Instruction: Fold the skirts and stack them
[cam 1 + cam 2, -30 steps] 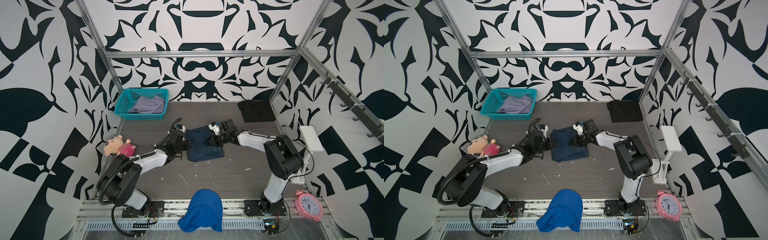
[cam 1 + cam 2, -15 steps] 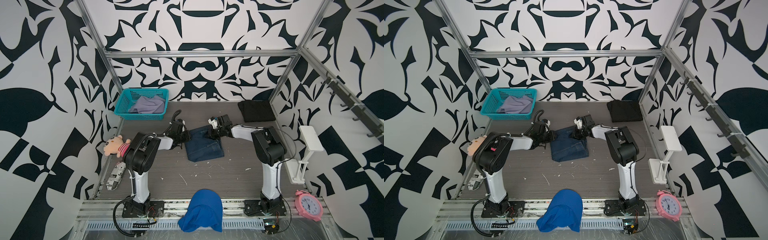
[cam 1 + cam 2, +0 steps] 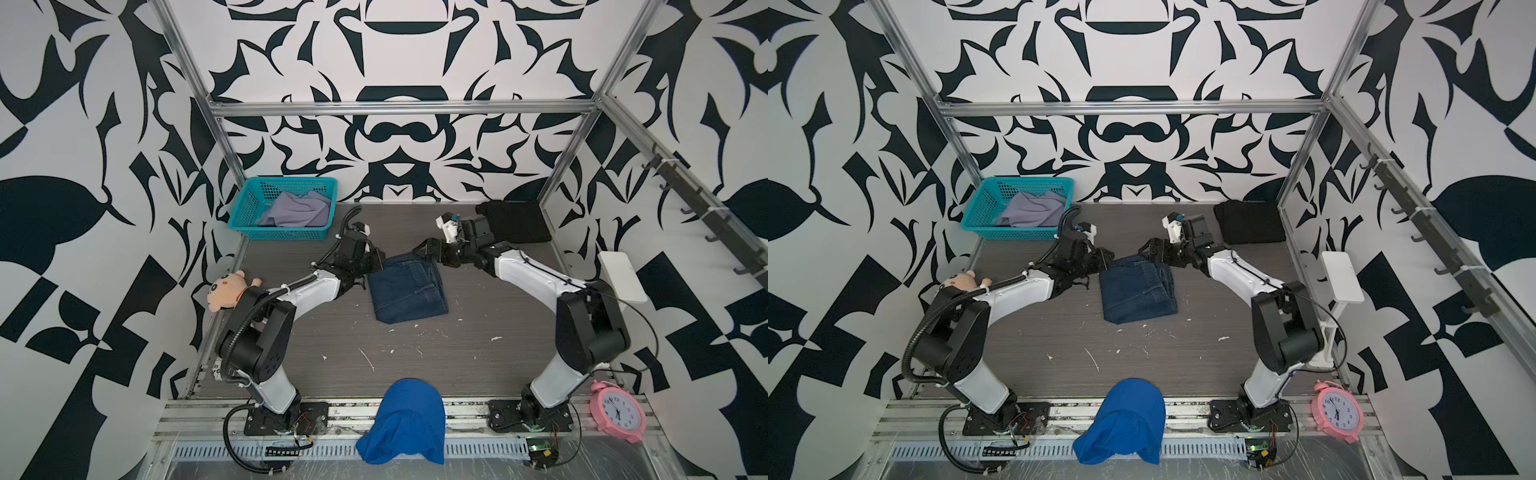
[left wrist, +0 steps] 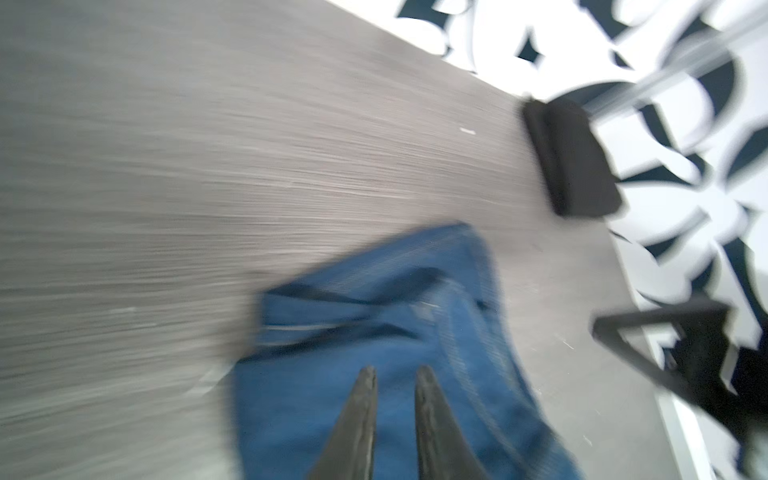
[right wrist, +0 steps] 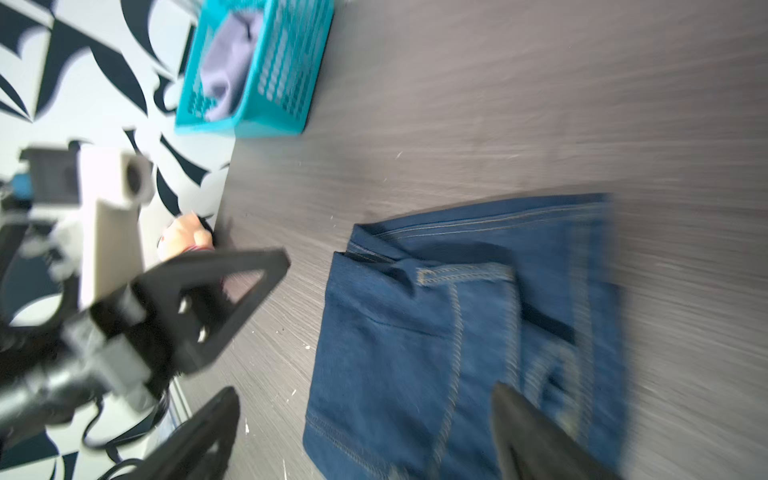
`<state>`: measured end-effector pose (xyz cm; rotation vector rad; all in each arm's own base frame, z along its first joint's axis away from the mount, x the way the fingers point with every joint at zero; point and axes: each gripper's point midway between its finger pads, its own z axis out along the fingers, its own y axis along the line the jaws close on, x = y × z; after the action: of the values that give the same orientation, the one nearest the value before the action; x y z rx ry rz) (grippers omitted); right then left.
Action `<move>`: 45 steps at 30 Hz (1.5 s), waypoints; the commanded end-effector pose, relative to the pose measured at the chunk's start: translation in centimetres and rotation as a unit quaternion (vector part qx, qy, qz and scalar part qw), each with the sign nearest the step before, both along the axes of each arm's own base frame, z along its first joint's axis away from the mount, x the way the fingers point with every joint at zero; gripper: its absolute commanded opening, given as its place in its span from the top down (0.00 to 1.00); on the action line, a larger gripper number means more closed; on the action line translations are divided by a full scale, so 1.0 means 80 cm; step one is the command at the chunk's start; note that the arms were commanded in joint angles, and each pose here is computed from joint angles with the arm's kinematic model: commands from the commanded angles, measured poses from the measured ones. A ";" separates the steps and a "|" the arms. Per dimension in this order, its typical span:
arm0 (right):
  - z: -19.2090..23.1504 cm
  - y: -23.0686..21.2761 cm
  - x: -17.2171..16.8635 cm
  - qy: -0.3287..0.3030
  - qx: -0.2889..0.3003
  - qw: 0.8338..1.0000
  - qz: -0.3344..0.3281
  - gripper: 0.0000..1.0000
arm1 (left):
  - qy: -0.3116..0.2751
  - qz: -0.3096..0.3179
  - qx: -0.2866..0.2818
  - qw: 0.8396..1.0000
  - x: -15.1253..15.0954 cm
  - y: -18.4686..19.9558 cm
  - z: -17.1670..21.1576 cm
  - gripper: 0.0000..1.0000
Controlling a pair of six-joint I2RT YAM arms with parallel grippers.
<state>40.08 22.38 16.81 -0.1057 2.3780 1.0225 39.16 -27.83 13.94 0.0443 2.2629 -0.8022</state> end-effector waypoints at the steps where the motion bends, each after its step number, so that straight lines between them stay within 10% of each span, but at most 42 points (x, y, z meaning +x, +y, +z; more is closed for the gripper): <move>1: -0.061 -0.055 -0.020 0.069 -0.043 0.996 -0.033 0.01 | 0.053 -0.044 0.066 0.995 -0.052 -0.030 -0.057 0.79; 7: -0.099 -0.055 -0.037 0.119 -0.018 0.993 -0.007 0.01 | 0.122 -0.076 0.061 0.988 -0.093 -0.072 -0.132 0.81; 26: -0.171 0.025 -0.045 0.182 0.102 0.976 0.055 0.03 | 0.112 -0.078 0.092 0.986 -0.101 -0.072 -0.144 0.82; 31: -0.191 0.023 -0.049 0.194 0.078 0.977 0.044 0.28 | 0.108 -0.077 0.097 0.986 -0.101 -0.069 -0.142 0.82; 33: -0.203 0.017 -0.052 0.203 0.057 0.977 0.035 0.69 | 0.106 -0.077 0.099 0.986 -0.101 -0.068 -0.141 0.82; 38: -0.212 0.010 -0.052 0.210 0.029 0.977 0.030 0.90 | 0.088 -0.070 0.099 0.989 -0.099 -0.062 -0.126 0.79; 45: -0.172 0.012 -0.025 0.160 0.025 0.986 0.029 1.00 | -0.023 -0.077 0.082 0.993 -0.086 -0.057 -0.030 0.17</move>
<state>37.88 23.90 2.79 -0.0045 2.6064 1.3070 32.19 -32.54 7.62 0.2737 2.4094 -0.6761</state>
